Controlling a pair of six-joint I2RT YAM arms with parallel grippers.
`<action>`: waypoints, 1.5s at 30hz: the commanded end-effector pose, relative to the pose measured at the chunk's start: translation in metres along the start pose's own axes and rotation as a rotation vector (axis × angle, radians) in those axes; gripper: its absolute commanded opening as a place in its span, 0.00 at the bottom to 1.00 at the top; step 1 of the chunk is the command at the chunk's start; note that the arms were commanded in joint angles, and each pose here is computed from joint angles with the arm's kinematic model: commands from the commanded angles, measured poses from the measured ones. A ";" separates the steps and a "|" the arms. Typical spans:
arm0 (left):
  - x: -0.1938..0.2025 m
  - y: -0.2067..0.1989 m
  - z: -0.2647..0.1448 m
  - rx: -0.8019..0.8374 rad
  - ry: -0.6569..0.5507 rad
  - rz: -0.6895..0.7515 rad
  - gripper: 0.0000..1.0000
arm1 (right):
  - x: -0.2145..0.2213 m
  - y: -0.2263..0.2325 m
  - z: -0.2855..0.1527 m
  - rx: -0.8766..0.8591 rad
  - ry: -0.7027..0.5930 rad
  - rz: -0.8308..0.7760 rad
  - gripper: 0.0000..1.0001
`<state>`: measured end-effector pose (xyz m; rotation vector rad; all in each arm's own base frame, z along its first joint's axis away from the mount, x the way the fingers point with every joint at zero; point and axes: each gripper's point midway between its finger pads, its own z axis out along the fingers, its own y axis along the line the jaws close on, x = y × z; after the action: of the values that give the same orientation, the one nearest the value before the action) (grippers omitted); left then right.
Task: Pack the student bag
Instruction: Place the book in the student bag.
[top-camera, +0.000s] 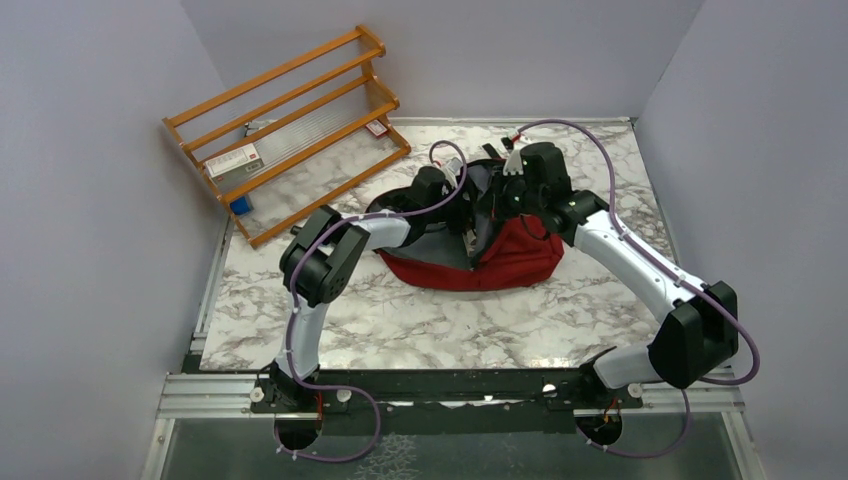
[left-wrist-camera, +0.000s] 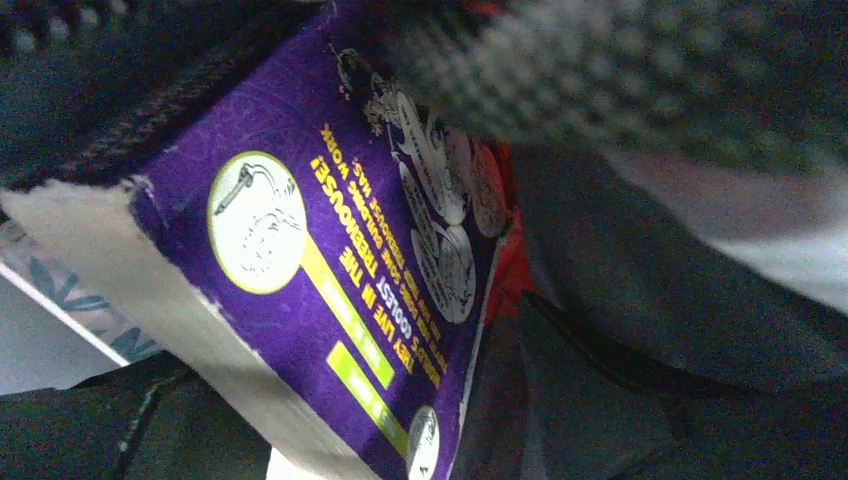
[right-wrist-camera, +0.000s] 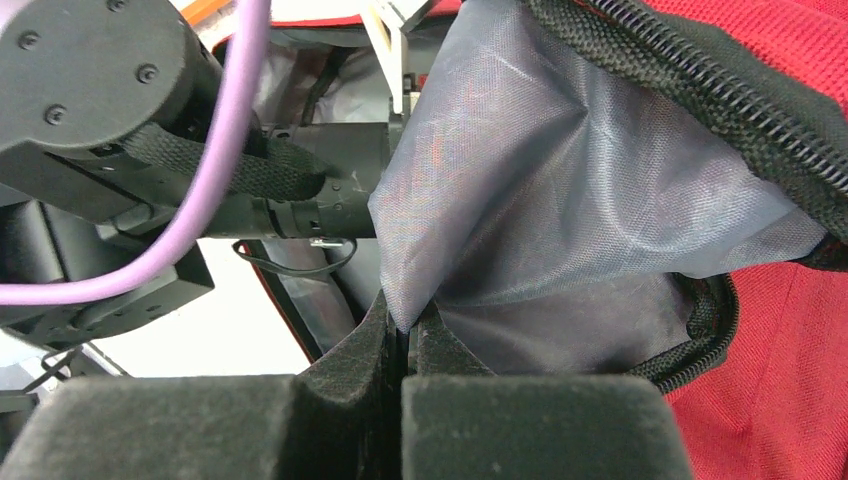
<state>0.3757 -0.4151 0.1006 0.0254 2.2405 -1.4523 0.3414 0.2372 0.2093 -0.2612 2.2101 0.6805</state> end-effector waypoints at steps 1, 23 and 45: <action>-0.024 -0.020 -0.016 -0.054 -0.045 0.118 0.82 | -0.017 0.009 -0.012 -0.021 -0.078 -0.032 0.01; -0.040 0.010 -0.077 -0.271 -0.059 0.207 0.87 | -0.005 -0.006 -0.014 0.043 -0.052 -0.053 0.01; -0.101 0.015 -0.226 -0.600 -0.230 0.406 0.87 | -0.049 -0.096 -0.068 0.615 -0.115 -0.203 0.01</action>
<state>0.3930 -0.2163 0.2245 0.0951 2.1423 -0.6775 0.3603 0.1495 0.2113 -0.1507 2.2176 0.0639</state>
